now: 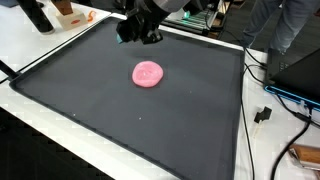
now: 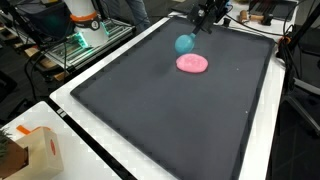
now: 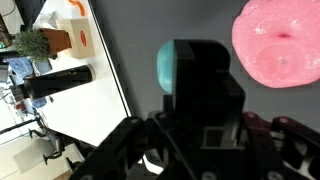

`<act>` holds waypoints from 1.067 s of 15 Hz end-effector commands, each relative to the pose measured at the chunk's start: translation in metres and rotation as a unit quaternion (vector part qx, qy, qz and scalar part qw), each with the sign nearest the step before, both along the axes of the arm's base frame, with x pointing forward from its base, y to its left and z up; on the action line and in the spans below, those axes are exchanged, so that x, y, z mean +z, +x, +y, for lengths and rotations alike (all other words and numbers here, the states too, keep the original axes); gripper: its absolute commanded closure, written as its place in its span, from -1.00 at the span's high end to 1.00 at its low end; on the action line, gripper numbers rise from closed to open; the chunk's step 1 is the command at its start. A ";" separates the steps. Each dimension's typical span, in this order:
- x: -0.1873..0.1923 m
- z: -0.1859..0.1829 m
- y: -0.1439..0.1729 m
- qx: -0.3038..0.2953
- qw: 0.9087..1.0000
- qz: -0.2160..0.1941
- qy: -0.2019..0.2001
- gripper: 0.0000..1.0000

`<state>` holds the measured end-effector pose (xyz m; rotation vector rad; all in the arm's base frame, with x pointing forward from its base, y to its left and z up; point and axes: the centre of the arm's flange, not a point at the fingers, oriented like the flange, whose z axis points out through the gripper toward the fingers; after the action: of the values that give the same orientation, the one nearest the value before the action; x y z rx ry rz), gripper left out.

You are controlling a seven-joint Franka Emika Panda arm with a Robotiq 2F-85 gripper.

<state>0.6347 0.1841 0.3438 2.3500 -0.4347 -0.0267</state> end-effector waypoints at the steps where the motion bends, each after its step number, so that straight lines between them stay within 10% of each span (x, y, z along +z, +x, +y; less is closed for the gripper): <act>1: -0.016 0.001 0.006 -0.029 0.999 0.017 -0.007 -0.50; 16: -0.055 -0.017 0.013 -0.059 0.997 0.050 0.007 -0.50</act>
<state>0.6415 0.1714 0.2925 2.3143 -0.4956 -0.1669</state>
